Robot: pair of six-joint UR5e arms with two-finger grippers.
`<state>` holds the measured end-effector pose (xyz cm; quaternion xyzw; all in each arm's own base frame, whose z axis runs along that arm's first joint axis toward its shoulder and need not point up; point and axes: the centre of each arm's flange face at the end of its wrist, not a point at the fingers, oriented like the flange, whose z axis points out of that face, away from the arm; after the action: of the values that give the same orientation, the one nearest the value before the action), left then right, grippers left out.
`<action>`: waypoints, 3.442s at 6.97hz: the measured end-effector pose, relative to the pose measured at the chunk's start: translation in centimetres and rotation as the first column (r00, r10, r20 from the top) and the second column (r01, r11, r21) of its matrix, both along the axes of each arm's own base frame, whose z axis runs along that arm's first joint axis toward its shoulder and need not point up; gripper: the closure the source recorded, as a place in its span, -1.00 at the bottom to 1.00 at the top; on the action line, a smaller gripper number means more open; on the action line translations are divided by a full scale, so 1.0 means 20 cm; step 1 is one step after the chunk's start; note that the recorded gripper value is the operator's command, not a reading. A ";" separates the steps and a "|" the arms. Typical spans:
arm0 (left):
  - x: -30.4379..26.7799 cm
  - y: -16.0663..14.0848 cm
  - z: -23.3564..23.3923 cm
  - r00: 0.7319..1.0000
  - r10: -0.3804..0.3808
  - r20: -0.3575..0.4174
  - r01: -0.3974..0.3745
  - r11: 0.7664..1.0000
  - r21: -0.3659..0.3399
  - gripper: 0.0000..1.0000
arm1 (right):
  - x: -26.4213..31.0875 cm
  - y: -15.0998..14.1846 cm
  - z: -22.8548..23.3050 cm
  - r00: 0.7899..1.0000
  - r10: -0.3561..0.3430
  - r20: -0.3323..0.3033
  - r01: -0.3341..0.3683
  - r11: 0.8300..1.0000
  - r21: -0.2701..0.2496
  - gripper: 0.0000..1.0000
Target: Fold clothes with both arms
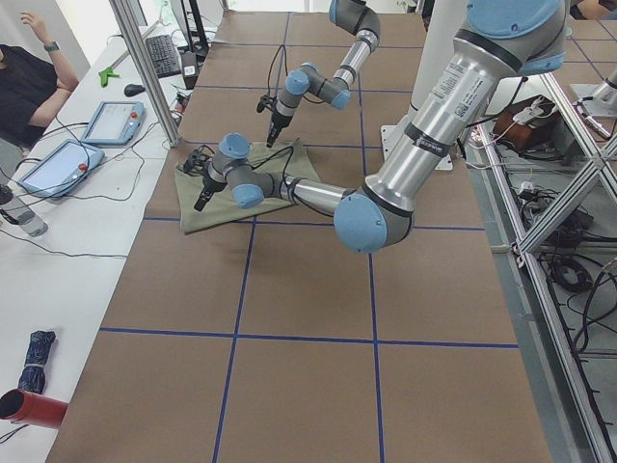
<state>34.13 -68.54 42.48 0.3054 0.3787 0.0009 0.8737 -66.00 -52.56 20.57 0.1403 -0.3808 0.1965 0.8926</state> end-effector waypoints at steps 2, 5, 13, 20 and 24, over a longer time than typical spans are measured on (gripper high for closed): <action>0.00 0.00 0.00 1.000 0.000 0.000 0.000 1.000 0.000 -1.00 | 0.00 0.00 0.00 1.000 0.000 0.000 0.000 1.000 0.000 1.00; 0.00 0.00 0.00 1.000 0.000 -0.001 0.000 1.000 0.000 -1.00 | 0.01 -0.01 -0.03 1.000 -0.017 -0.003 0.017 1.000 0.021 0.24; 0.01 0.01 0.02 1.000 0.004 0.002 -0.004 1.000 -0.004 -1.00 | 0.01 0.00 0.01 1.000 -0.018 -0.015 0.018 1.000 0.017 1.00; 0.02 0.02 0.02 1.000 0.007 0.000 -0.007 1.000 -0.003 -1.00 | 0.02 -0.01 -0.01 1.000 -0.021 -0.014 0.021 1.000 0.020 1.00; 0.03 0.03 0.03 1.000 0.010 0.000 -0.010 1.000 -0.002 -1.00 | 0.30 0.24 0.11 0.999 -0.040 -0.014 0.041 0.999 0.012 1.00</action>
<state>34.69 -67.93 43.12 0.3026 0.3802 0.0048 0.8740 -60.01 -47.75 22.78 0.1395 -0.3789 0.1750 0.8980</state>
